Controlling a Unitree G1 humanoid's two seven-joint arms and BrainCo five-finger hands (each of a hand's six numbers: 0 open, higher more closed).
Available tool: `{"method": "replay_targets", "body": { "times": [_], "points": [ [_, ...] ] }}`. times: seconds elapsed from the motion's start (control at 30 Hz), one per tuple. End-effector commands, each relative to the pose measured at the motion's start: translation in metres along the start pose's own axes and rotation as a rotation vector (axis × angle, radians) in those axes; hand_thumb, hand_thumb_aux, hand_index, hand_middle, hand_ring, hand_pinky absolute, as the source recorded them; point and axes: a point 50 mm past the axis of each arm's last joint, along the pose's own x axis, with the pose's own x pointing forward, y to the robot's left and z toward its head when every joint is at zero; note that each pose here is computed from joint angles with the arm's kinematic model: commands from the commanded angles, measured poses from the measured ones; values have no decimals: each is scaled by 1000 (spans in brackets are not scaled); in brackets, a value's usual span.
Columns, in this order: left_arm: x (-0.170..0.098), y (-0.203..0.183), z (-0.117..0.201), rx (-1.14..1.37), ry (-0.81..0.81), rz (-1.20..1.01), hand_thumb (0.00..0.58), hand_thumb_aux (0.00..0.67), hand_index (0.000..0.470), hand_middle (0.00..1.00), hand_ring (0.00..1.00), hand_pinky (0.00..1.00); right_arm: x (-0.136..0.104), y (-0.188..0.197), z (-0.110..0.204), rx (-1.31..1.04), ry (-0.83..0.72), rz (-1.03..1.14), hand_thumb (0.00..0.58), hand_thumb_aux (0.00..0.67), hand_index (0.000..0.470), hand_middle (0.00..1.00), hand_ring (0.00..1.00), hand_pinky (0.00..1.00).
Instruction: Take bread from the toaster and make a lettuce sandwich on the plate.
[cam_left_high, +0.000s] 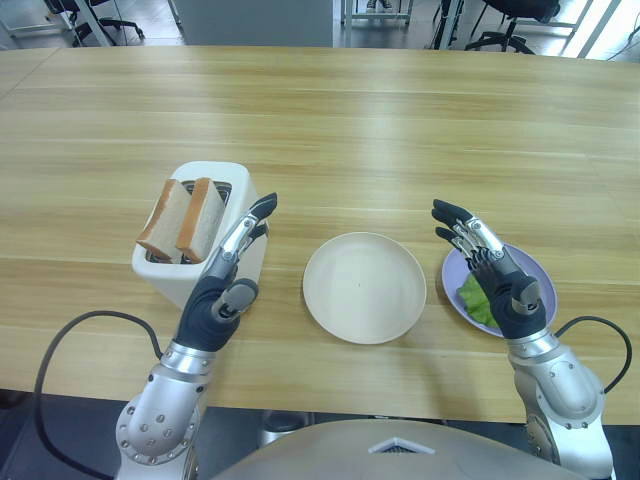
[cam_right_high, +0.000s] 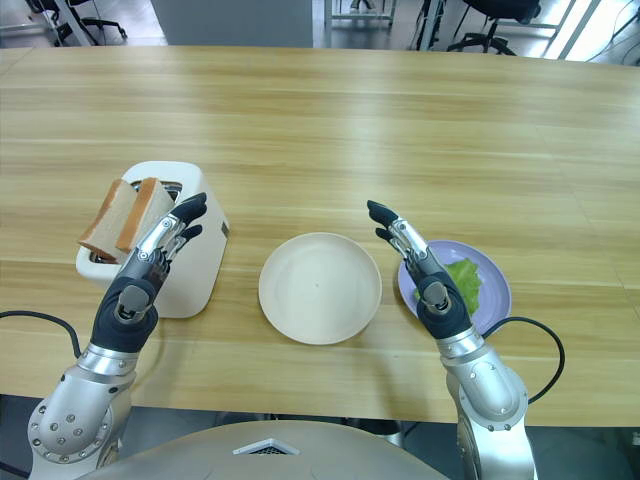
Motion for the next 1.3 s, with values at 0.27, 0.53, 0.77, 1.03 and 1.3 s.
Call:
{"method": "replay_targets", "body": {
  "times": [0.27,0.53,0.77,1.03,1.3],
  "points": [
    [-1,-1,-2,12,13,-3,0,0,0,0,0,0,-1,1,-3,4,17,8,0,0,0,0,0,0],
    [-3,61,7,463,75,355,0,0,0,0,0,0,-1,-1,-2,-9,8,2,0,0,0,0,0,0],
    [-17,112,-12,988,361,386,0,0,0,0,0,0,0,-1,-1,-13,4,7,0,0,0,0,0,0],
    [-44,125,-62,1162,741,209,0,0,0,0,0,0,-1,-2,-1,-19,8,4,0,0,0,0,0,0],
    [-56,126,-76,1167,862,187,0,0,0,0,0,0,0,-2,-1,-21,3,11,0,0,0,0,0,0]
  ]
}}
